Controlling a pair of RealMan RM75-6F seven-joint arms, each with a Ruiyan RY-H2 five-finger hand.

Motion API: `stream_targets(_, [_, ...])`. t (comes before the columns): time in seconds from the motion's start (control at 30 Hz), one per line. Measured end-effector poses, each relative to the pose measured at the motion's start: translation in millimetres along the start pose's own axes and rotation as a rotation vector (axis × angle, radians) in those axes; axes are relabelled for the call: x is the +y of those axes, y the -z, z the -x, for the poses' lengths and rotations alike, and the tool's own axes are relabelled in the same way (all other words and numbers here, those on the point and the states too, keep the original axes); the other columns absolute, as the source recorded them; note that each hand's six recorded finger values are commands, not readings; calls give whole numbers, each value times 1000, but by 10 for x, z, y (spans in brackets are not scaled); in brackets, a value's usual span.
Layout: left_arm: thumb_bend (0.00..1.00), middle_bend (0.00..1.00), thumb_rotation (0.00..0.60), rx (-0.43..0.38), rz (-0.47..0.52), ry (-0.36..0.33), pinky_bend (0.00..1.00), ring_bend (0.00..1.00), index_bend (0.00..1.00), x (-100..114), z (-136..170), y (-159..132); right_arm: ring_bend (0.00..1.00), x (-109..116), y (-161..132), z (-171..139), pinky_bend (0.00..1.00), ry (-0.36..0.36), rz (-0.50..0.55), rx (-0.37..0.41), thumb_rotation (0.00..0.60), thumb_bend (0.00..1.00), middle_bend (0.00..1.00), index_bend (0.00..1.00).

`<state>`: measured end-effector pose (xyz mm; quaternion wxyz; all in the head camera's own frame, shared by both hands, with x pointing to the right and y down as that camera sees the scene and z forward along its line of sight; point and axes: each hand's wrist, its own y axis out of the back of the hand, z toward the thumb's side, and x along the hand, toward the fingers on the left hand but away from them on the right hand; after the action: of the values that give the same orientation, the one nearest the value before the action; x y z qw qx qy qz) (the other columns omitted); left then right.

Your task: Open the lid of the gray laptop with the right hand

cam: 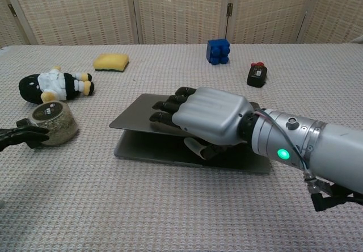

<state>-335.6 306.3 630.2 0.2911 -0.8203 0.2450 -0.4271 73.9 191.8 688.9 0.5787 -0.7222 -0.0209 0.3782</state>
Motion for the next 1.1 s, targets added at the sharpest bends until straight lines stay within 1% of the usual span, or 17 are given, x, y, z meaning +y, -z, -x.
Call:
stream_targets(0.17, [498, 14, 600, -66, -9, 42, 0, 2, 22, -64, -279, -145, 0, 54, 20, 30, 0, 8, -16, -14, 525, 713, 0, 0])
stream_targets(0.4, [565, 0, 600, -96, -21, 94, 0, 0, 14, -144, -630, -258, 0, 80, 34, 56, 0, 10, -26, -25, 525, 713, 0, 0])
stream_targets(0.6, [632, 0, 600, -98, -13, 134, 0, 0, 7, -221, -868, -318, 0, 83, 24, 82, 0, 13, -37, -24, 525, 713, 0, 0])
stream_targets(0.7, [648, 0, 600, -100, -24, 151, 0, 0, 2, -249, -976, -347, 0, 90, 30, 94, 0, 16, -39, -28, 526, 713, 0, 0])
stream_targets(0.9, [657, 0, 600, -103, -42, 179, 0, 0, 0, -306, -1180, -415, 0, 98, 36, 112, 0, 19, -39, -30, 527, 713, 0, 0])
stream_targets(1.1, [657, 0, 600, -86, -72, 179, 0, 0, 0, -323, -1388, -427, 0, 95, 25, 131, 0, 20, -44, -32, 528, 713, 0, 0])
